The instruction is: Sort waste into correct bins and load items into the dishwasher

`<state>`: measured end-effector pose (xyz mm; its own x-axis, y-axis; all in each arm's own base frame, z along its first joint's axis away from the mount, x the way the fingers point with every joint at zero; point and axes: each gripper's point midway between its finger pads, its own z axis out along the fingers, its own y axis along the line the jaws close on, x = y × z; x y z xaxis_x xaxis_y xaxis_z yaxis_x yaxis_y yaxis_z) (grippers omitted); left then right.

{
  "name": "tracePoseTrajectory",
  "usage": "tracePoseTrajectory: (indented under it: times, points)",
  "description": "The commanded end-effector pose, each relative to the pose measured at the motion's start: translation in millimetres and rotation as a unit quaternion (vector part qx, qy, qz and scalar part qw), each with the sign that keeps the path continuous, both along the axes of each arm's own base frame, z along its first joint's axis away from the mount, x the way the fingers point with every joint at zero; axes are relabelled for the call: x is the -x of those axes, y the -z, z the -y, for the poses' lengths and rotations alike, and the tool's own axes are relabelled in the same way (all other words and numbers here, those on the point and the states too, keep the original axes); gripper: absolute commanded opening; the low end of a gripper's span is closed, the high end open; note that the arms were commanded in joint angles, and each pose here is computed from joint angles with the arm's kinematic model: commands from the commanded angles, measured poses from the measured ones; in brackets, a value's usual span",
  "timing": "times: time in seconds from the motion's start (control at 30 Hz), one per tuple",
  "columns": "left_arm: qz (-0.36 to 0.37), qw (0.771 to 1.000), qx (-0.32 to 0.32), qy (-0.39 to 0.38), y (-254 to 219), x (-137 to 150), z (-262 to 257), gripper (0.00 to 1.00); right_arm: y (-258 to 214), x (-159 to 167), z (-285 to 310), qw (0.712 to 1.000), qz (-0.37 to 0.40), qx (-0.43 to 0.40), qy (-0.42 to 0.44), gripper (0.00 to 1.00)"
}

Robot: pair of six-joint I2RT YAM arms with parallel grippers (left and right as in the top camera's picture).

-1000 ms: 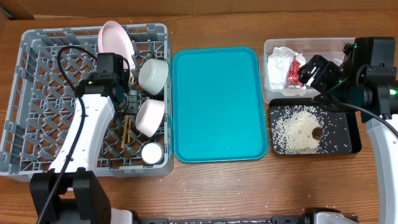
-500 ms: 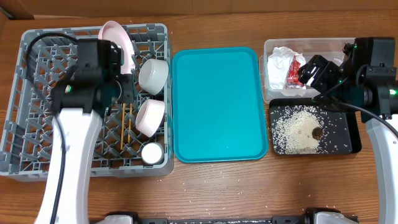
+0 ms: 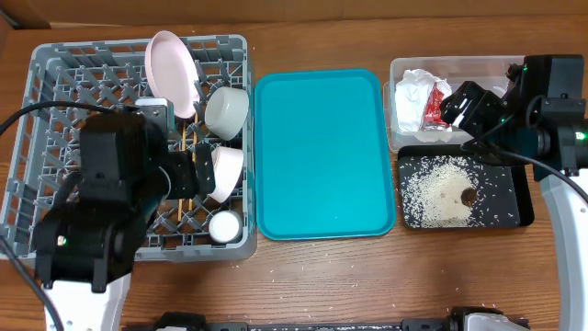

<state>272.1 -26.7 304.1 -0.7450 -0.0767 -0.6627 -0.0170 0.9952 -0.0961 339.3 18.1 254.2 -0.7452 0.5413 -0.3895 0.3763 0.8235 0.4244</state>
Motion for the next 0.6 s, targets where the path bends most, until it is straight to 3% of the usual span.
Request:
tracePoseTrajectory:
  times: [0.0,0.57]
  points:
    - [-0.021,0.999,0.034,0.021,10.4,-5.3,15.5,1.00,-4.3,-1.9,2.6,1.000,0.008,0.006,0.003,1.00]
    - [-0.121,0.992,0.025,0.017,65.8,-35.2,18.5,1.00,-6.0,-1.1,2.2,1.000,0.011,0.006,0.002,1.00]
